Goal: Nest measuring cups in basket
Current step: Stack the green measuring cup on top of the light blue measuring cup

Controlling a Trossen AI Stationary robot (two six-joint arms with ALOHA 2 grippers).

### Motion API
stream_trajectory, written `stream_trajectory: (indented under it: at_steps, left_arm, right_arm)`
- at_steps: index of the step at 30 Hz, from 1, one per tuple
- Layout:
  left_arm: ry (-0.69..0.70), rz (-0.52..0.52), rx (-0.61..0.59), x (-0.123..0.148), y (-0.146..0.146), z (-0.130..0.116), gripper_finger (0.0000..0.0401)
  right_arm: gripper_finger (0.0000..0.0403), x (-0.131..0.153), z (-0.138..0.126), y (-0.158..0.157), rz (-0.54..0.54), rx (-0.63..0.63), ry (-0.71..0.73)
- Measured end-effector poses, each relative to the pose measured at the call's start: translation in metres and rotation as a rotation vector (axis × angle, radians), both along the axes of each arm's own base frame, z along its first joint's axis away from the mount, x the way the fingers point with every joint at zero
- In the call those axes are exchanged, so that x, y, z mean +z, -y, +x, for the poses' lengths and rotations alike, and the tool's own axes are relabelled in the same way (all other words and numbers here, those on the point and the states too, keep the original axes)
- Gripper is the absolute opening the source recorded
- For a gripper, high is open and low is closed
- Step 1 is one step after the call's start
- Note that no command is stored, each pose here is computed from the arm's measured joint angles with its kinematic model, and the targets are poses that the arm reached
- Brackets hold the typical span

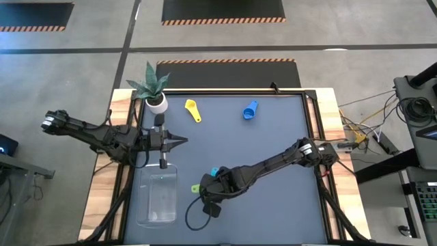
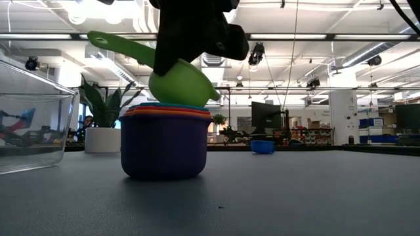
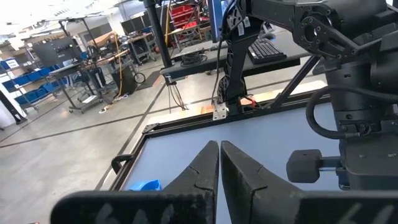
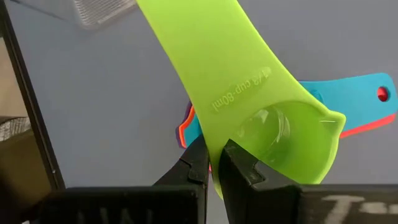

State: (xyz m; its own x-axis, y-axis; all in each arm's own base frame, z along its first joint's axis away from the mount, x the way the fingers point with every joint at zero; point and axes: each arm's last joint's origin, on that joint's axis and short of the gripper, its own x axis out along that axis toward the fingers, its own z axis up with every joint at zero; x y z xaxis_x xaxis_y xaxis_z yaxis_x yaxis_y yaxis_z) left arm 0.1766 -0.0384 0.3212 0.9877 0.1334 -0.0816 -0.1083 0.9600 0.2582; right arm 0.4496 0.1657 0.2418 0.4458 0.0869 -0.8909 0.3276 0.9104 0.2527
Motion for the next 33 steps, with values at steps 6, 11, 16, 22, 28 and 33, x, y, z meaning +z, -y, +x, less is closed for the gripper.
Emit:
stream_trajectory:
  at_steps: [6,11,16,22,28,33]
  left_arm:
    - [0.000,0.000,0.000,0.0000,0.0000,0.0000,0.0000]
    - [0.000,0.000,0.000,0.0000,0.0000,0.0000,0.0000]
    - [0.000,0.000,0.000,0.0000,0.0000,0.0000,0.0000]
    - [0.000,0.000,-0.001,0.0000,0.0000,0.0000,0.0000]
    - [0.000,0.000,-0.001,0.0000,0.0000,0.0000,0.0000]
    - [-0.001,0.000,-0.002,0.0000,0.0000,0.0000,0.0000]
  right_arm:
    - [0.0013,0.0003,0.0007,-0.0002,0.001,-0.003,0.008]
    - [0.0013,0.0005,0.0013,0.0006,0.002,-0.005,0.012]
    - [0.0013,0.0007,0.0016,0.0005,0.005,0.004,0.014]
    - [0.0015,0.0010,0.0022,0.0002,0.012,-0.003,0.021]
    - [0.0057,0.0013,0.0026,0.0001,0.018,-0.010,0.025]
    - [0.0102,0.0013,0.0027,0.0002,0.018,-0.012,0.025]
